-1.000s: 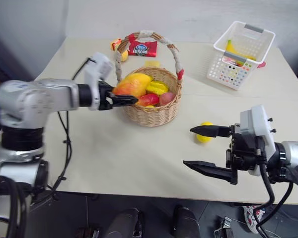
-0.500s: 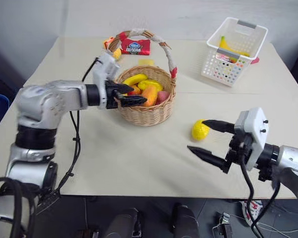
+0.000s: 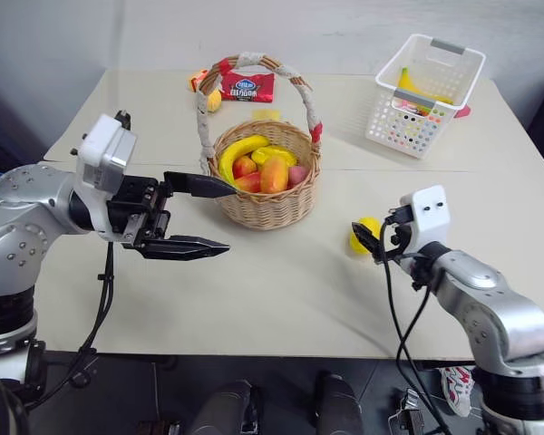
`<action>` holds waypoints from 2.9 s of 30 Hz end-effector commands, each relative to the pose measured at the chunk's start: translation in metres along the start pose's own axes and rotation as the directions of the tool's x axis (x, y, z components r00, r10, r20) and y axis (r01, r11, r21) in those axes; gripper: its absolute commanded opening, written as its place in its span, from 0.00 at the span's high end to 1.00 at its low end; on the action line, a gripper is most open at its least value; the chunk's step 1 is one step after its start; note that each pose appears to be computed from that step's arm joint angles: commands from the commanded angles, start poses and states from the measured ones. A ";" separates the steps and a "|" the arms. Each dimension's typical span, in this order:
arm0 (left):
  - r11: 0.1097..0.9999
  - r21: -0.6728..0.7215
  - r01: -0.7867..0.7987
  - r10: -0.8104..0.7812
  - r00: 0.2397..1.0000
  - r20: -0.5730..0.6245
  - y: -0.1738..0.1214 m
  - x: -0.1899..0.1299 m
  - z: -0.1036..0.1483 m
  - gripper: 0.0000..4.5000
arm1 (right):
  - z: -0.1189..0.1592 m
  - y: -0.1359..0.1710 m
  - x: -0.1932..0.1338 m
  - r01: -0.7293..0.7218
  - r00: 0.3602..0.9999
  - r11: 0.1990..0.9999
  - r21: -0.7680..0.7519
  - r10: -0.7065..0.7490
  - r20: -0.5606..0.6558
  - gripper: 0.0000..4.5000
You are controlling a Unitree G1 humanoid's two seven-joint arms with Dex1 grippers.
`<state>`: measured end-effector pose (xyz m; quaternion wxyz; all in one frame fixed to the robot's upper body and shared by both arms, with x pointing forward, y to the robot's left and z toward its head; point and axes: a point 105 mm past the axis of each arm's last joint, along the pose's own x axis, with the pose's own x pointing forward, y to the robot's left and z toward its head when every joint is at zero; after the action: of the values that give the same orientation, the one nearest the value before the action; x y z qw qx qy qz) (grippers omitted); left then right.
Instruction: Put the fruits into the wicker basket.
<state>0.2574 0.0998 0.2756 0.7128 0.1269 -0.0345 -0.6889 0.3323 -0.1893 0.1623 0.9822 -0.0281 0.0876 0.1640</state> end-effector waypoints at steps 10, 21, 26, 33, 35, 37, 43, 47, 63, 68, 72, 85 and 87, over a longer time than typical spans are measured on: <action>0.995 0.084 -0.050 0.050 0.999 0.002 0.009 0.002 0.010 0.00 | -0.005 0.014 0.019 -0.019 1.000 1.000 0.017 0.019 -0.007 0.27; 0.974 0.079 -0.212 0.212 0.977 0.008 0.029 -0.029 0.009 0.00 | 0.094 0.129 0.009 -0.578 0.764 0.802 -0.154 0.597 0.243 0.43; 0.960 0.090 -0.267 0.265 0.964 0.024 0.034 -0.039 0.016 0.00 | 0.130 0.143 0.065 -0.477 0.819 0.852 -0.217 0.520 0.243 0.43; 0.956 0.094 -0.278 0.277 0.961 0.021 0.028 -0.038 0.014 0.00 | 0.150 0.142 0.096 -0.426 0.834 0.878 -0.218 0.475 0.280 0.01; 0.954 0.090 -0.287 0.286 0.958 0.018 0.027 -0.039 0.013 0.00 | 0.159 0.150 0.076 -0.521 0.767 0.833 -0.187 0.552 0.327 0.01; 0.952 0.088 -0.295 0.295 0.955 0.014 0.027 -0.040 0.011 0.00 | 0.161 0.154 0.054 -0.587 0.709 0.786 -0.196 0.616 0.345 0.01; 0.949 0.088 -0.303 0.302 0.953 0.020 0.027 -0.041 0.011 0.00 | 0.153 0.126 0.008 -0.541 0.718 0.809 -0.229 0.586 0.376 0.01; 0.945 0.094 -0.313 0.312 0.950 0.028 0.031 -0.041 0.013 0.00 | 0.149 0.091 0.023 -0.361 0.836 0.918 -0.163 0.396 0.381 0.01; 0.914 0.116 -0.388 0.384 0.922 0.058 0.042 -0.042 0.021 0.00 | 0.152 0.081 0.112 -0.279 0.880 0.948 -0.155 0.317 0.354 0.34; 0.911 0.114 -0.397 0.393 0.918 0.056 0.042 -0.043 0.020 0.00 | 0.149 0.088 0.113 -0.316 0.867 0.934 -0.167 0.356 0.349 0.72; 0.914 0.114 -0.390 0.385 0.921 0.068 0.045 -0.040 0.021 0.00 | 0.156 0.082 0.101 -0.319 0.845 0.933 -0.167 0.360 0.396 0.95; 0.957 0.085 -0.277 0.263 0.954 0.146 0.050 -0.017 0.024 0.00 | 0.140 -0.067 -0.040 0.153 0.902 0.971 -0.183 -0.061 0.427 0.95; 0.963 0.084 -0.256 0.243 0.959 0.143 0.051 -0.014 0.022 0.00 | 0.133 -0.084 -0.058 0.211 0.900 0.965 -0.156 -0.130 0.417 0.95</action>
<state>0.3058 0.1148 0.3019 0.7938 0.0948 -0.1134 -0.5900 0.3466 -0.2708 0.2758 0.9877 -0.0928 -0.0804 0.0968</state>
